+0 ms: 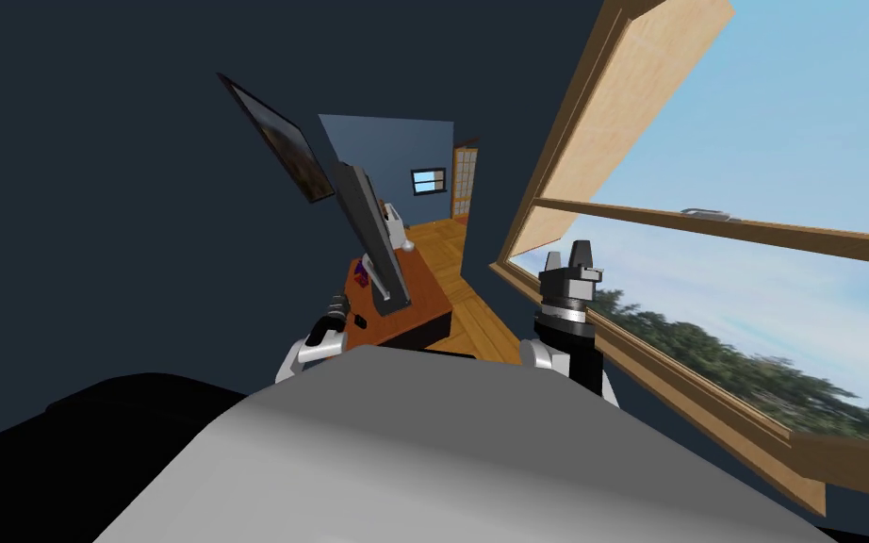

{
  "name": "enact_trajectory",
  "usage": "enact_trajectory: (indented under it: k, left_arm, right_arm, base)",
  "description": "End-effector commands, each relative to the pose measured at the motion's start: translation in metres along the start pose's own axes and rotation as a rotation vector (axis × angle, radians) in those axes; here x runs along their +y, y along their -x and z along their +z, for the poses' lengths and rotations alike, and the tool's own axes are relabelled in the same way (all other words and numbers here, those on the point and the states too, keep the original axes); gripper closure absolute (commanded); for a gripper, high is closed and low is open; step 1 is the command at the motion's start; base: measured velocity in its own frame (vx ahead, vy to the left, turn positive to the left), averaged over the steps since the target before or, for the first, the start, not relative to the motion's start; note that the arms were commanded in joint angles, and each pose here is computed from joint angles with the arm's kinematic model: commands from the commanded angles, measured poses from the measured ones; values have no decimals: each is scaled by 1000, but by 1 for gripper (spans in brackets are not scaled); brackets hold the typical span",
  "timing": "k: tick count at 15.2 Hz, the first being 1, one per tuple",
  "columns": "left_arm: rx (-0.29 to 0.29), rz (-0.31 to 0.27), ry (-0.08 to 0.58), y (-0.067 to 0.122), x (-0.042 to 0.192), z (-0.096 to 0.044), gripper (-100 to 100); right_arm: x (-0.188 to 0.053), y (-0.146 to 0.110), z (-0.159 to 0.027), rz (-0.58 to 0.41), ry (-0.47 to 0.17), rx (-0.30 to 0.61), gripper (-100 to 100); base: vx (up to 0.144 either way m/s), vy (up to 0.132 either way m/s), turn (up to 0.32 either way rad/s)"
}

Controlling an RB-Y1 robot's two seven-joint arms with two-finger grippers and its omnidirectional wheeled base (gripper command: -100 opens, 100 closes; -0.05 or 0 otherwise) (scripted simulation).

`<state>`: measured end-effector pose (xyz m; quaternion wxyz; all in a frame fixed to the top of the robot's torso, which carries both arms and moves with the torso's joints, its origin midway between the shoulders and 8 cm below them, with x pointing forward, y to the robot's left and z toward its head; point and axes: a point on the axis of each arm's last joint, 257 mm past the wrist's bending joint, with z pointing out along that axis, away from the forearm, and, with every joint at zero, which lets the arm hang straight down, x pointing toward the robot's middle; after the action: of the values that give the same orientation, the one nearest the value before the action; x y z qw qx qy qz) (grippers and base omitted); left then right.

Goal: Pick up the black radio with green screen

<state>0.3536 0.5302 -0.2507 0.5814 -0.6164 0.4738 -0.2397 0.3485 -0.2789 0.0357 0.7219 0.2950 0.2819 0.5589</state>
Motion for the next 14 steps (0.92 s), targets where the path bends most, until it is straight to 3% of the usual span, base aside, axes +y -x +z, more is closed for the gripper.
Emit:
enact_trajectory:
  k: [1,2,3,5,6,8,9,11,12,14]
  left_arm:
    - [-26,-5,64,12,20,2,-100]
    - [-27,-5,78,12,23,2,-100]
    - [-60,-13,128,29,41,3,-100]
    - [-63,-13,156,30,48,2,-100]
    - [-95,-23,197,47,63,1,-100]
    - [-99,-25,235,48,72,-1,-100]
    - [-131,-37,276,64,87,-3,-100]
    - [-135,-39,313,65,96,-6,-100]
    - [-168,-54,355,81,111,-10,-100]
    - [-172,-57,390,82,119,-13,-100]
  right_arm:
    - [0,0,0,0,0,0,0]
    - [0,0,0,0,0,0,0]
    - [0,0,0,0,0,0,0]
    - [0,0,0,0,0,0,0]
    - [0,0,0,0,0,0,0]
    - [0,0,0,0,0,0,0]
    - [0,0,0,0,0,0,0]
    - [0,0,0,0,0,0,0]
    - [0,0,0,0,0,0,0]
    - [0,0,0,0,0,0,0]
  base:
    - [-14,9,-254]
    - [-10,11,-72]
    - [-9,5,-217]
    - [-10,9,-161]
    - [-9,5,-228]
    - [-10,9,-156]
    - [-11,5,-238]
    - [-10,11,-155]
    - [-8,6,-200]
    - [-8,11,-167]
